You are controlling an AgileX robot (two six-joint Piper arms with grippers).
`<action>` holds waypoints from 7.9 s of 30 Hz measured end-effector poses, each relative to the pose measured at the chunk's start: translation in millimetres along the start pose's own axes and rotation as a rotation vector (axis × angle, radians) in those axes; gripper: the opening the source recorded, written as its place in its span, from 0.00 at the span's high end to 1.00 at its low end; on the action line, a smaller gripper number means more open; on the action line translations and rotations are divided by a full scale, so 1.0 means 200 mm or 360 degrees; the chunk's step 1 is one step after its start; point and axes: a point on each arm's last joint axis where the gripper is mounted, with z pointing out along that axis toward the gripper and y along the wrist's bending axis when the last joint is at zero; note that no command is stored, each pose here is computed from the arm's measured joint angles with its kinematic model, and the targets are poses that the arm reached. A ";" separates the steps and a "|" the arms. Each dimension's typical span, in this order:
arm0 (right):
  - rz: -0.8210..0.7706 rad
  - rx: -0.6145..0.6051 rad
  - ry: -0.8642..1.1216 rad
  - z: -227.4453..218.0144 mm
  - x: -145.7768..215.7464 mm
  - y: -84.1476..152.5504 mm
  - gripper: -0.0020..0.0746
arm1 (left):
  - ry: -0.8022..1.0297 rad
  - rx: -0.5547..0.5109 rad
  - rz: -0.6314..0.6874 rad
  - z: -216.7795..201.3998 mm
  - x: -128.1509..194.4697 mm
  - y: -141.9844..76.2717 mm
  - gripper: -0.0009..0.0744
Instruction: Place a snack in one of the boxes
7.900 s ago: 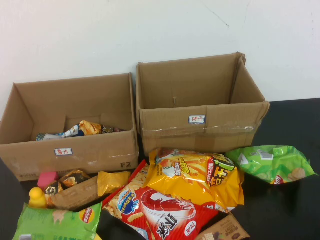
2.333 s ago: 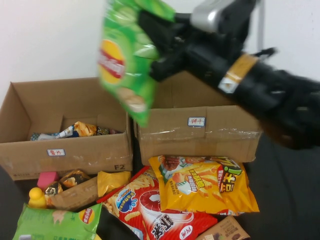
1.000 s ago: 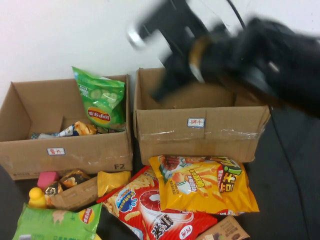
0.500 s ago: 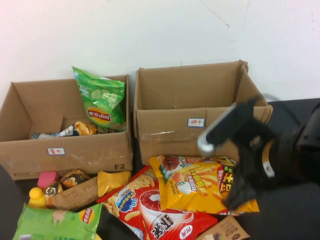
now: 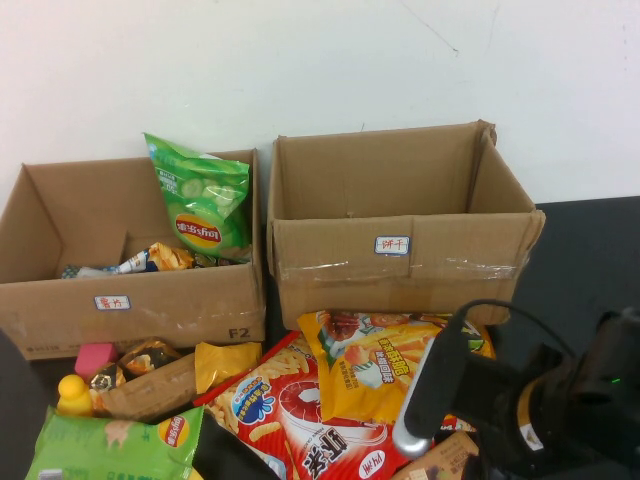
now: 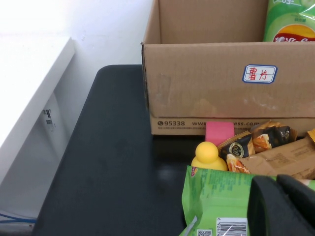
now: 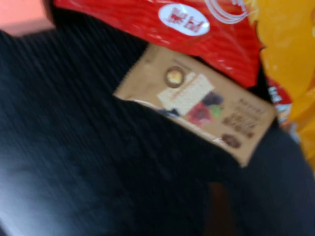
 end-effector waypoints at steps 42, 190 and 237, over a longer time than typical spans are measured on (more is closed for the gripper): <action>-0.0834 -0.0568 0.0071 0.22 -0.09 0.19 0.47 | 0.0000 0.0000 0.0000 0.00 0.00 0.00 0.99; 0.0574 0.0020 -0.1282 0.70 -1.53 -0.10 0.97 | 0.0000 0.0000 0.0000 0.00 0.00 0.00 0.99; 0.0274 0.0529 -0.1147 -0.85 -0.79 -0.17 0.98 | 0.0000 0.0000 0.0000 0.00 0.00 0.00 0.99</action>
